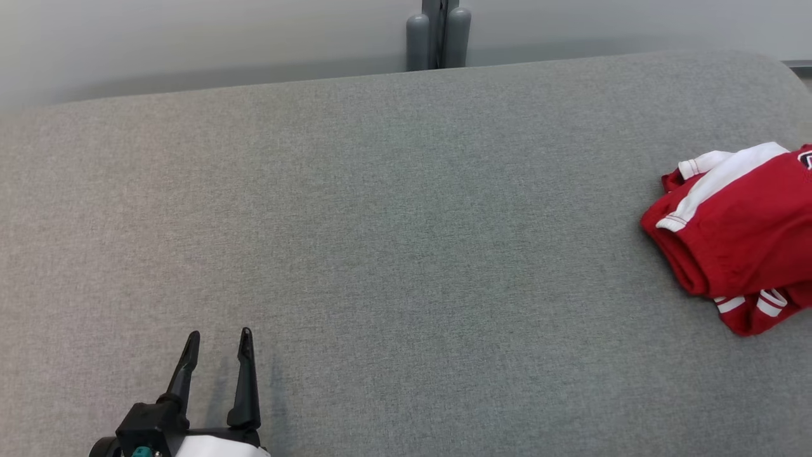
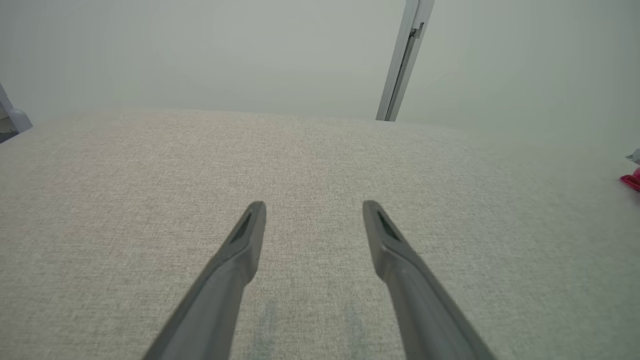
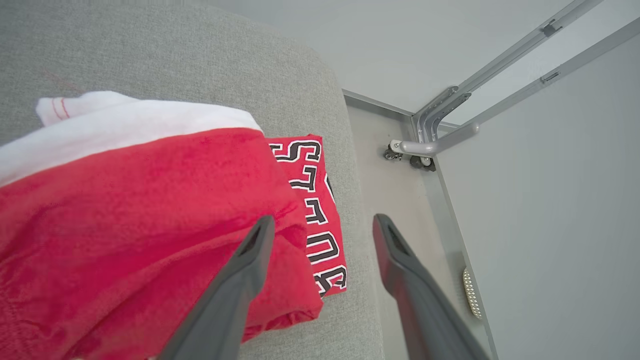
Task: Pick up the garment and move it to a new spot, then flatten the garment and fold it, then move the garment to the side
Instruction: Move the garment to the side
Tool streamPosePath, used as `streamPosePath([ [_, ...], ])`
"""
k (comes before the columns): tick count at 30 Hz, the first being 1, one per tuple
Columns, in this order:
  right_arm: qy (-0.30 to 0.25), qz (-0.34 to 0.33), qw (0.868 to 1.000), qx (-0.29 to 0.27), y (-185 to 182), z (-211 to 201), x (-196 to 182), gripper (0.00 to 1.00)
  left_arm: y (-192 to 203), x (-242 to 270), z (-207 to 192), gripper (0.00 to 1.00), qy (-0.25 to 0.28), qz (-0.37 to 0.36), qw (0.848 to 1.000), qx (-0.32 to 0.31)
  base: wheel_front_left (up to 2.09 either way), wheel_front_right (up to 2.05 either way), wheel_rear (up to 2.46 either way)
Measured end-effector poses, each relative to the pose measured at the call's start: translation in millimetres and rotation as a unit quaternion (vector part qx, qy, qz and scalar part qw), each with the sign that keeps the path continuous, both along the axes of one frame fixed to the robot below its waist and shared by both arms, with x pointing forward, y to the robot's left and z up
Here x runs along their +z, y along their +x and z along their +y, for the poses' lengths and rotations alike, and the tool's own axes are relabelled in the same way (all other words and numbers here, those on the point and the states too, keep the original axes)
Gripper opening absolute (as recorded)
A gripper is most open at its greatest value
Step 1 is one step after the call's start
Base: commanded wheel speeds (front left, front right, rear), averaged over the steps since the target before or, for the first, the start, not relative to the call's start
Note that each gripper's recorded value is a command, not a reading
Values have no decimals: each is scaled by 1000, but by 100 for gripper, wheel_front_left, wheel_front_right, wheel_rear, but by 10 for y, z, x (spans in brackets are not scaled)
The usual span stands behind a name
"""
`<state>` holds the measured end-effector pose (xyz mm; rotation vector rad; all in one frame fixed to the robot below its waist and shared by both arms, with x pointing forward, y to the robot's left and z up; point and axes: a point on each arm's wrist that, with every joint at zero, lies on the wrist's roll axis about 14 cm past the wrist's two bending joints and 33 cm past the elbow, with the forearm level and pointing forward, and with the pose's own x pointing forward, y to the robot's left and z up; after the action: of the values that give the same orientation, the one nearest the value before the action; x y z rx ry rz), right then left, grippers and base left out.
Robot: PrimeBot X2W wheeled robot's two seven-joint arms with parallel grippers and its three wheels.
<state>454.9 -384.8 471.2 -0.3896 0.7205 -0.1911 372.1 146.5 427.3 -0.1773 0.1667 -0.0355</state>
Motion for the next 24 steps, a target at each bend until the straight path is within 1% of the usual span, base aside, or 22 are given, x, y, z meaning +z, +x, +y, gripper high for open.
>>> streamPosePath([
  [2,-18,-24,1000,6,-9,-35,137,100,18,46,-27,100,1,-8,1000,-5,0,0,0],
  [5,-14,-57,998,27,-4,98,233,100,15,100,-42,100,-1,-16,1000,-7,0,0,0],
  [7,-8,-95,994,48,2,218,342,100,-7,143,-37,100,-7,-21,1000,-5,0,0,0],
  [9,-6,-159,985,69,13,298,569,100,-25,203,-18,100,-11,-29,1000,-1,0,0,0],
  [11,-6,-235,967,96,-12,402,823,100,-45,263,15,100,-16,-37,999,7,0,0,0],
  [12,3,-265,959,103,-56,466,884,100,-69,292,38,100,-20,-41,999,11,0,0,0],
  [14,11,-298,947,120,-211,596,854,100,-143,319,115,100,-24,-44,998,24,0,0,0],
  [16,30,-333,936,114,-375,665,824,100,-204,357,169,100,-24,-49,998,30,0,0,0],
  [18,36,-367,922,118,-543,751,817,100,-263,388,207,100,-24,-55,998,33,0,0,0],
  [20,60,-380,917,104,-714,850,696,100,-325,398,273,100,-17,-57,997,40,0,0,0],
  [22,68,-377,919,99,-870,944,554,100,-367,408,337,100,-12,-59,997,48,0,0,0],
  [24,93,-381,916,80,-986,1041,463,100,-398,411,376,100,-10,-60,997,51,0,0,0],
])
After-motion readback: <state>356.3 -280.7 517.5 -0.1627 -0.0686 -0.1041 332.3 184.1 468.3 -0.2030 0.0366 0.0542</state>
